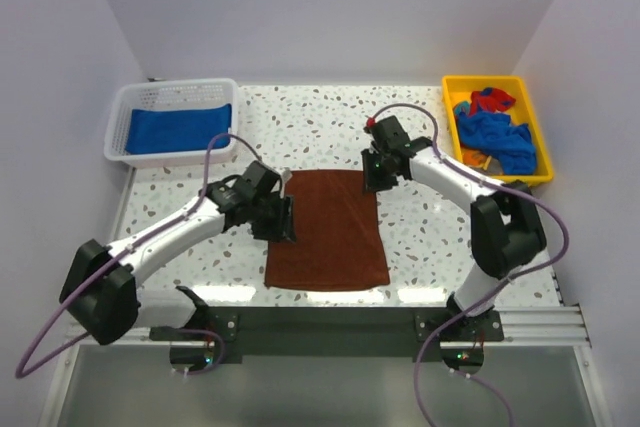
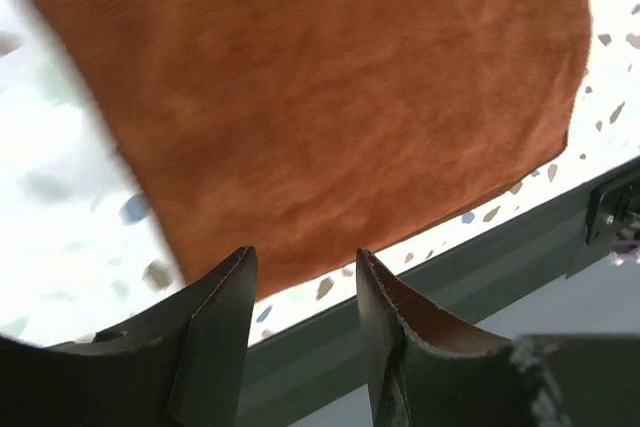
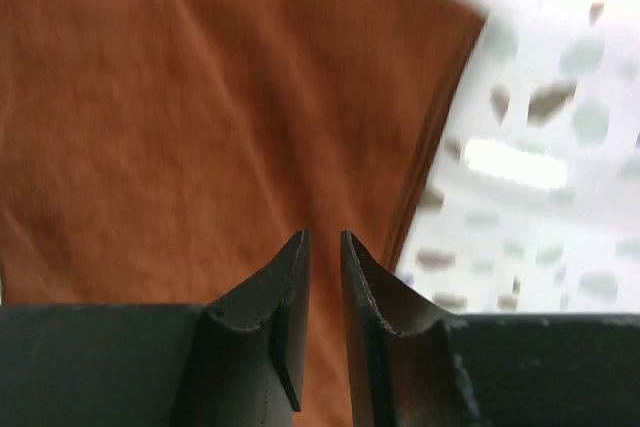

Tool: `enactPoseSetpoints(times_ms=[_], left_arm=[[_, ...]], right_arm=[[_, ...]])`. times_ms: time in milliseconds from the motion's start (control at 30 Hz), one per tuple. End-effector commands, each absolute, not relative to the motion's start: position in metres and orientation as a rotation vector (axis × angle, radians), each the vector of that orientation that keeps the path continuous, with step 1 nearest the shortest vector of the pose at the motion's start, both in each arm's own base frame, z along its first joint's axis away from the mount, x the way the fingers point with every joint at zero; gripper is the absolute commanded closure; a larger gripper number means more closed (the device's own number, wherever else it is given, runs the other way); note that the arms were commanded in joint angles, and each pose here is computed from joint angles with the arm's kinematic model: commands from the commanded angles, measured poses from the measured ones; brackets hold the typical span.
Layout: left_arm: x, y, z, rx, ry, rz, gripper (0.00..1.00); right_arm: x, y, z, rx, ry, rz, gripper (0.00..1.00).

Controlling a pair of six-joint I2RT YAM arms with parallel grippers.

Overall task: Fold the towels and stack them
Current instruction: Fold the towel

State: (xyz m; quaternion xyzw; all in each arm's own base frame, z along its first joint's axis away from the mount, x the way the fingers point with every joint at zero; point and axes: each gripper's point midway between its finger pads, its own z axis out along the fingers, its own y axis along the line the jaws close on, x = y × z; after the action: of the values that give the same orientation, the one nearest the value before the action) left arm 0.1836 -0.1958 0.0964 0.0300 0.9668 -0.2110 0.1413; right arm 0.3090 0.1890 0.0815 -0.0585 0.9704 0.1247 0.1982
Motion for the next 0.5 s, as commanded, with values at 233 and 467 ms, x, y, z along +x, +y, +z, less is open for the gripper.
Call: enactPoseSetpoints(times_ms=[233, 467], left_arm=[[0.198, -0.313, 0.075, 0.567, 2.670, -0.747, 0.65], [0.128, -0.313, 0.023, 0.768, 2.828, -0.753, 0.71]], right_arm=[[0.424, 0.200, 0.065, -0.144, 2.552, 0.431, 0.79], [0.437, 0.186, 0.039, -0.107, 2.588, 0.387, 0.79]])
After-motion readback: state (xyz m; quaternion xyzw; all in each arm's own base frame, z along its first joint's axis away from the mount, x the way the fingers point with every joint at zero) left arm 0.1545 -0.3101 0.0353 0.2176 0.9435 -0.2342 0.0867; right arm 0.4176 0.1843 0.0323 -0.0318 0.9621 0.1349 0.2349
